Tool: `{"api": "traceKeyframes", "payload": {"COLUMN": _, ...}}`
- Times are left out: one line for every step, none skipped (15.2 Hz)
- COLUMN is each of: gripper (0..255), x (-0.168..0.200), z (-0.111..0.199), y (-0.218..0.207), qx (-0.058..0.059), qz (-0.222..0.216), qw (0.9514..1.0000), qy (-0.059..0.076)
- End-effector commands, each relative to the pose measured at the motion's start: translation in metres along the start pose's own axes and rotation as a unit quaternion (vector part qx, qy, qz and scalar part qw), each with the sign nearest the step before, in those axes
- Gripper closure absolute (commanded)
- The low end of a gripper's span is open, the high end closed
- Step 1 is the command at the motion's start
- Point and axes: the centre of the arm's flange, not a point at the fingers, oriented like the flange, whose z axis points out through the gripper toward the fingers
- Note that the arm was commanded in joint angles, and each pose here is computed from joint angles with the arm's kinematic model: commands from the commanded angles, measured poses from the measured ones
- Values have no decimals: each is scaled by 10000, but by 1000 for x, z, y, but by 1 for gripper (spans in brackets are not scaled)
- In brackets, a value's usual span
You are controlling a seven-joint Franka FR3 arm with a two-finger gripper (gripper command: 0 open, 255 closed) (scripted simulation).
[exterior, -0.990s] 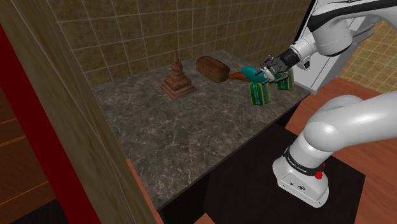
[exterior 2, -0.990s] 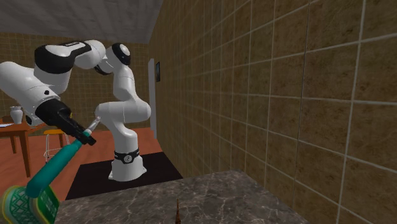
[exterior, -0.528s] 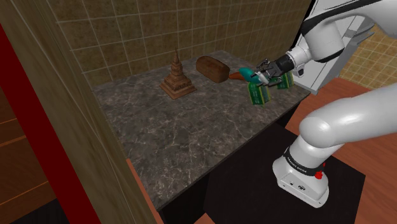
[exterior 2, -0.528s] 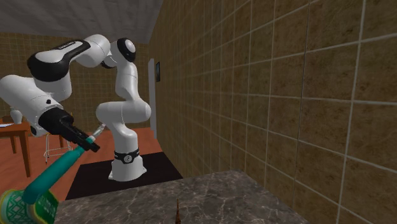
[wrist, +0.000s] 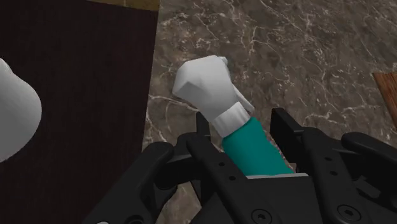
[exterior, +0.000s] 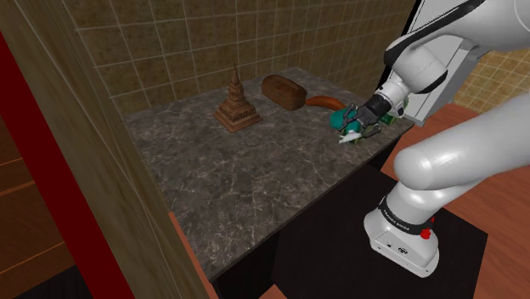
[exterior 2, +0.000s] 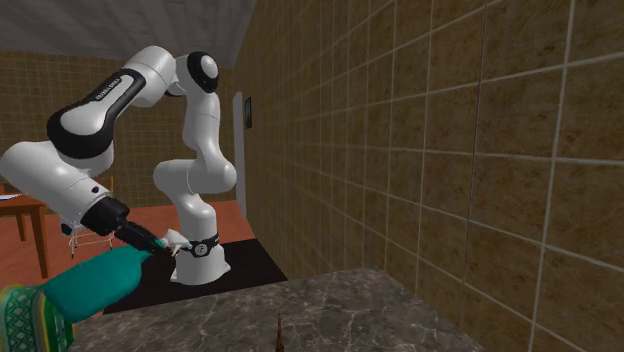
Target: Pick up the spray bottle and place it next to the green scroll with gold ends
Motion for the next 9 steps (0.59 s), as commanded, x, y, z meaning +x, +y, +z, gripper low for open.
{"api": "traceKeyframes", "payload": {"gripper": 255, "x": 29, "z": -13, "y": -4, "qx": 223, "qz": -7, "qw": 9947, "qy": 1000}}
{"api": "traceKeyframes", "payload": {"gripper": 255, "x": 32, "z": -10, "y": -2, "qx": 223, "qz": -7, "qw": 9947, "qy": 1000}}
{"api": "traceKeyframes", "payload": {"gripper": 255, "x": 36, "z": -6, "y": -1, "qx": 223, "qz": -7, "qw": 9947, "qy": 1000}}
{"api": "traceKeyframes", "payload": {"gripper": 255, "x": 39, "z": -4, "y": 1, "qx": 223, "qz": -7, "qw": 9947, "qy": 1000}}
{"api": "traceKeyframes", "payload": {"gripper": 255, "x": 39, "z": -4, "y": 1, "qx": 223, "qz": -7, "qw": 9947, "qy": 1000}}
{"api": "traceKeyframes", "payload": {"gripper": 255, "x": 39, "z": -4, "y": 1, "qx": 223, "qz": -7, "qw": 9947, "qy": 1000}}
{"api": "traceKeyframes", "payload": {"gripper": 255, "x": 39, "z": -4, "y": 1, "qx": 222, "qz": -7, "qw": 9947, "qy": 1000}}
{"api": "traceKeyframes", "payload": {"gripper": 255, "x": 39, "z": -4, "y": 1, "qx": 223, "qz": -7, "qw": 9947, "qy": 1000}}
{"api": "traceKeyframes", "payload": {"gripper": 255, "x": 39, "z": -4, "y": 1, "qx": 223, "qz": -7, "qw": 9947, "qy": 1000}}
